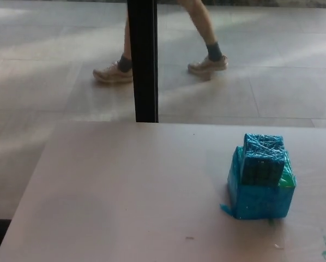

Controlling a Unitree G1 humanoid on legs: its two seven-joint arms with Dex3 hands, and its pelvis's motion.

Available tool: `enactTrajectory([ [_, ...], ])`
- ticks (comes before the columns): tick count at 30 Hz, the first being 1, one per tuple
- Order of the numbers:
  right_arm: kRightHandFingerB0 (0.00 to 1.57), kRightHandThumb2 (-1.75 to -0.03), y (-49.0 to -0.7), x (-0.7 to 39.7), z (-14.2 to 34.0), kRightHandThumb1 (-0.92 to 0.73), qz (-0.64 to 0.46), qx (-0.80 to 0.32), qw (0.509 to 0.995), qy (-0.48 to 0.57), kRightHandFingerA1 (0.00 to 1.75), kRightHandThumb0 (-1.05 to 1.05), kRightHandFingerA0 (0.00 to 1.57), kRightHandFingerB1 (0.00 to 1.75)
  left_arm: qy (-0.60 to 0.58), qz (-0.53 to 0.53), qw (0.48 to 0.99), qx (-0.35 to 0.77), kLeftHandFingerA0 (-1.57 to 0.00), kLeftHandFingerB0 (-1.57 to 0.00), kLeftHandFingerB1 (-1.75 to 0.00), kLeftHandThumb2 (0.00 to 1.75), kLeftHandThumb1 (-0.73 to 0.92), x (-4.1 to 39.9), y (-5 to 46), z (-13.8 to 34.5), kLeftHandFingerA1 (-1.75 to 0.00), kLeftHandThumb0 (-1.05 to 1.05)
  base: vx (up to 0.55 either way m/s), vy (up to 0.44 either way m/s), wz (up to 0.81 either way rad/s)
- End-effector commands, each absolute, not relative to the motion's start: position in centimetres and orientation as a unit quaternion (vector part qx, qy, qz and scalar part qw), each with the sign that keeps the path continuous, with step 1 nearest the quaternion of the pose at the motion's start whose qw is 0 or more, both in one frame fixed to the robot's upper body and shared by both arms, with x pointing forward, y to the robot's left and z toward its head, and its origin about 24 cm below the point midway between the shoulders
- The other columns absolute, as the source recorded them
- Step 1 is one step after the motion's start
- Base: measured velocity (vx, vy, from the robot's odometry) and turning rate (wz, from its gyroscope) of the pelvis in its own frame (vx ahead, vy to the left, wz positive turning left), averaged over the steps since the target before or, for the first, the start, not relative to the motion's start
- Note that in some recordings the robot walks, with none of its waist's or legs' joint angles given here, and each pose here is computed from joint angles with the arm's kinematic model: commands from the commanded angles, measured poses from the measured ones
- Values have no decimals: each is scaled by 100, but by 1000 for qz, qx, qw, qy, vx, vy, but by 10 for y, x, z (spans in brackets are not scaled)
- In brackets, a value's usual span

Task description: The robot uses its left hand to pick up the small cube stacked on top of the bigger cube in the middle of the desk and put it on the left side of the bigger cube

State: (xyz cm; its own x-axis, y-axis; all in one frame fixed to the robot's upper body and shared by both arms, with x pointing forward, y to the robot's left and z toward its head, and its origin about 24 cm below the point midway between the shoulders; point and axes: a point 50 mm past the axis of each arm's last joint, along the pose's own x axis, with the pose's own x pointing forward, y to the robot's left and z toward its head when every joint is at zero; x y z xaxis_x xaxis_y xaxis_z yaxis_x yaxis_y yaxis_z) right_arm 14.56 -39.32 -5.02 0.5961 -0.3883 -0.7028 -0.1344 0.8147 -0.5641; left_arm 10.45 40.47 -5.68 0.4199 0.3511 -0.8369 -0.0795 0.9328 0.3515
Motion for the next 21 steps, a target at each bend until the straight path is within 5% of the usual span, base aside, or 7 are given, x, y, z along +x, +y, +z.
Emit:
enactTrajectory([
  [1, 62, -62, -409, 149, -32, -51, -57, -288, 856, 426, 83, -68, 69, 65, 465, 191, 864, 24, -48, -21, -38, 65, 81, 127, 433, -13, -68, -91, 0, 0, 0],
  [9, 59, -64, -410, 144, -33, -51, -55, -285, 856, 427, 84, -68, 68, 67, 264, 143, 954, 25, -23, -19, -35, 65, 81, 222, 431, 65, -55, -84, -1, -1, 1],
  [10, 59, -64, -410, 145, -33, -51, -54, -286, 855, 429, 84, -68, 67, 67, 239, 134, 960, 59, -26, -10, -45, 103, 67, 240, 427, 83, -57, -81, 0, 0, 0],
  [11, 59, -64, -410, 145, -33, -51, -53, -288, 854, 430, 84, -68, 67, 67, 212, 122, 963, 112, -26, -10, -45, 103, 67, 257, 420, 104, -57, -81, 0, 0, 0],
  [17, 60, -66, -410, 143, -33, -49, -50, -282, 855, 433, 88, -68, 67, 69, 99, 75, 962, 244, -41, -12, -44, 102, 71, 323, 366, 183, -56, -79, 0, 0, 0],
  [18, 60, -66, -411, 143, -33, -49, -50, -283, 853, 435, 89, -70, 68, 69, 82, 56, 959, 267, -37, -17, -33, 67, 88, 333, 350, 200, -46, -82, 0, 0, 0],
  [21, 59, -66, -411, 140, -35, -50, -50, -282, 852, 438, 85, -66, 67, 67, -6, -1, 950, 312, -33, -28, -35, 64, 82, 364, 283, 254, -51, -84, 0, 0, 0],
])
